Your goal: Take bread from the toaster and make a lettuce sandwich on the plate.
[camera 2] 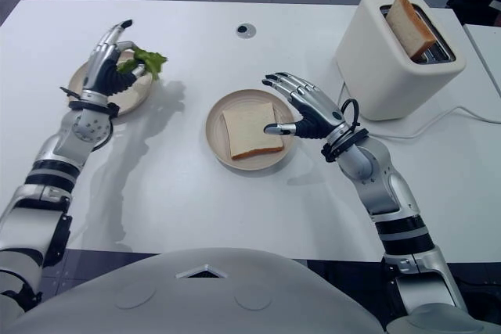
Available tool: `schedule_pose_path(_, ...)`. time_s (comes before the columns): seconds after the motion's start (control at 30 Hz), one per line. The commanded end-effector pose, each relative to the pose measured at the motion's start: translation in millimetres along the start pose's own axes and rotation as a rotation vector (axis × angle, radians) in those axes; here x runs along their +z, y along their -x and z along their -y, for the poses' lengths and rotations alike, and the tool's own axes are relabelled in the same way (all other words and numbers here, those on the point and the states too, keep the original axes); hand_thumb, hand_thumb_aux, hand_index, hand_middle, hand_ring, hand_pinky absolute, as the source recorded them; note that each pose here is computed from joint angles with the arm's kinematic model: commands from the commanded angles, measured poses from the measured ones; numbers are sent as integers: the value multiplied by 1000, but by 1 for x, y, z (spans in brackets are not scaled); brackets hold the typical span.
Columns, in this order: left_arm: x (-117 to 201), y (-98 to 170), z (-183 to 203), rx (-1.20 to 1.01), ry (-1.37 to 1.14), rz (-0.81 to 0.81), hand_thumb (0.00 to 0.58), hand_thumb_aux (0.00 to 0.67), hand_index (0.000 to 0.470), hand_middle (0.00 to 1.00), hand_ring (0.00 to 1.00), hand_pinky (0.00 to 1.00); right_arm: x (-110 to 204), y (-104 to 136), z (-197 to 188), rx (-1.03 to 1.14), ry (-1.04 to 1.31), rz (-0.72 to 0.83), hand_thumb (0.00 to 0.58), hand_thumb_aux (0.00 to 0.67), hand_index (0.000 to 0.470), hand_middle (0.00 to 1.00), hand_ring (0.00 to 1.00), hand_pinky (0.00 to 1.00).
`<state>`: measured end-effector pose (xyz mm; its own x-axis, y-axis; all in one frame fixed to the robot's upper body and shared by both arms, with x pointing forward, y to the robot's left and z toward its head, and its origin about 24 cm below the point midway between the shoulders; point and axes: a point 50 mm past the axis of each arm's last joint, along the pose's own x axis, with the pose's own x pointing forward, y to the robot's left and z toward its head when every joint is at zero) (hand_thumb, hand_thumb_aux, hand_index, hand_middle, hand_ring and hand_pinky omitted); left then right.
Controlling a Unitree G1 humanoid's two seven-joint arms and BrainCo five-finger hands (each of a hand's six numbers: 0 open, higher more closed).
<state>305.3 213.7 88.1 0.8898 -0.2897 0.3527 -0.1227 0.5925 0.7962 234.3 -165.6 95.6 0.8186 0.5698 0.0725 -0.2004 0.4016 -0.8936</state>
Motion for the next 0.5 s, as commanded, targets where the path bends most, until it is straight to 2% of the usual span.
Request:
schedule_pose_path(0.03, 39, 2, 41, -134, 183, 117, 580, 670, 470, 0, 0, 0, -1, 0, 2, -15, -1, -5, 0, 0, 0, 35, 35, 35)
schedule_pose_path(0.27, 94, 18, 126, -437, 371, 234, 580, 670, 470, 0, 0, 0, -6, 3, 15, -68, 11, -22, 0, 0, 0, 39, 39, 39)
schedule_pose_path(0.5, 95, 33, 135, -562, 341, 273, 580, 670, 470, 0, 0, 0, -12, 9, 17, -84, 10, -54, 0, 0, 0, 31, 31, 31)
